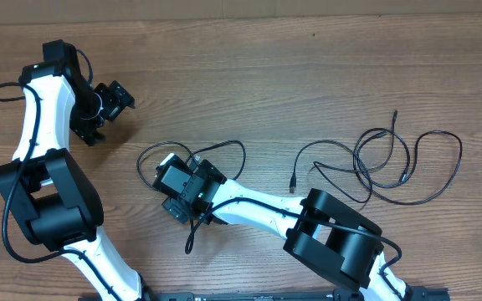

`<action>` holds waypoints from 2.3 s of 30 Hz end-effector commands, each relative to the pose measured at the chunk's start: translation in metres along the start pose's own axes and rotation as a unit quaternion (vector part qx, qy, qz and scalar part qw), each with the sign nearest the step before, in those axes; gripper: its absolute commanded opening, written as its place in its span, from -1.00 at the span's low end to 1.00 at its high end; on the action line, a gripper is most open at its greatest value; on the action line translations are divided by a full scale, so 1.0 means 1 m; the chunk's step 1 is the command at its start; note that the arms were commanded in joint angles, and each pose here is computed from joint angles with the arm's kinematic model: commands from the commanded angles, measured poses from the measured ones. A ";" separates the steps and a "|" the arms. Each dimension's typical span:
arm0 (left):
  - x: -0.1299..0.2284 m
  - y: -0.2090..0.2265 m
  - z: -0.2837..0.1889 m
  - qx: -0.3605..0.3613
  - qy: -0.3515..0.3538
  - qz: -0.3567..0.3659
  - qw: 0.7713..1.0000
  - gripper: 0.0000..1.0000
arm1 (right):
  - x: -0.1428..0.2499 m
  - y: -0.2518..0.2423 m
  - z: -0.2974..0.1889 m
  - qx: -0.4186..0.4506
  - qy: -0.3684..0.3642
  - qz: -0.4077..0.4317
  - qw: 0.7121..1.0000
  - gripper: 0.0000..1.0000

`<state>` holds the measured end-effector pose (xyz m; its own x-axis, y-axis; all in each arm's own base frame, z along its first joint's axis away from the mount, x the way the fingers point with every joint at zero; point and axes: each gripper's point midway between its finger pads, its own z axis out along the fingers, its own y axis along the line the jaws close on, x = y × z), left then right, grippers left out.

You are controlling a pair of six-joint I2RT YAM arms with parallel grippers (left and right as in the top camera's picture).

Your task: Untangle cables

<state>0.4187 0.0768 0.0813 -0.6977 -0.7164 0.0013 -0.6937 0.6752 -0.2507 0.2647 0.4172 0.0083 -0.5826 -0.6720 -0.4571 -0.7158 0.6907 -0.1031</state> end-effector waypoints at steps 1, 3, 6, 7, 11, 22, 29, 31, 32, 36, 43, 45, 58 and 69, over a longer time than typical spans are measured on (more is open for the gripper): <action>-0.003 -0.001 -0.004 -0.002 -0.008 0.006 1.000 0.99 | -0.001 -0.018 0.005 0.052 -0.004 -0.006 0.999 1.00; -0.003 -0.001 -0.004 -0.002 -0.008 0.006 1.000 0.99 | -0.002 -0.023 0.005 0.066 -0.007 -0.006 0.998 1.00; -0.003 -0.001 -0.004 -0.002 -0.008 0.006 1.000 0.99 | -0.002 -0.023 0.005 0.068 -0.006 -0.018 0.998 1.00; -0.003 -0.001 -0.004 -0.002 -0.008 0.006 1.000 0.99 | -0.002 -0.023 0.005 0.068 -0.006 -0.019 0.998 1.00; -0.003 -0.001 -0.004 -0.002 -0.008 0.006 1.000 0.99 | 0.000 -0.019 0.007 0.040 0.002 -0.013 0.999 1.00; -0.003 -0.001 -0.004 -0.002 -0.008 0.006 1.000 0.99 | 0.006 -0.035 0.014 -0.012 0.029 0.024 0.999 1.00; -0.003 -0.001 -0.004 -0.002 -0.008 0.007 1.000 0.99 | 0.010 -0.016 0.012 -0.072 0.041 0.027 0.996 0.61; -0.003 -0.001 -0.004 -0.002 -0.008 0.007 1.000 0.99 | 0.011 -0.009 0.011 -0.090 0.044 0.028 0.995 0.19; -0.003 -0.001 -0.004 -0.002 -0.008 0.007 1.000 0.99 | 0.011 -0.009 0.011 -0.093 0.045 0.030 0.994 0.06; -0.003 -0.001 -0.004 -0.002 -0.008 0.007 1.000 0.99 | 0.011 -0.009 0.011 -0.091 0.044 0.029 0.994 -0.43; -0.003 -0.001 -0.004 -0.002 -0.008 0.007 1.000 0.99 | 0.010 -0.009 0.011 -0.092 0.044 0.029 0.994 -0.93; -0.003 -0.001 -0.004 -0.002 -0.008 0.007 1.000 1.00 | 0.006 -0.009 0.009 -0.092 0.039 0.029 0.995 -0.93; -0.003 -0.001 -0.004 -0.002 -0.008 0.007 1.000 0.99 | -0.115 -0.087 -0.123 -0.064 -0.156 0.060 0.984 -0.93; -0.003 -0.001 -0.004 -0.002 -0.008 0.007 1.000 0.99 | -0.110 -0.245 -0.193 0.062 -0.213 0.174 0.959 -0.93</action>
<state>0.4185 0.0774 0.0812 -0.6974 -0.7167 -0.0003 -0.6944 0.6758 -0.2474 0.4146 0.2991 0.2289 -0.5749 -0.2902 -0.7651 -0.5000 0.8647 0.0477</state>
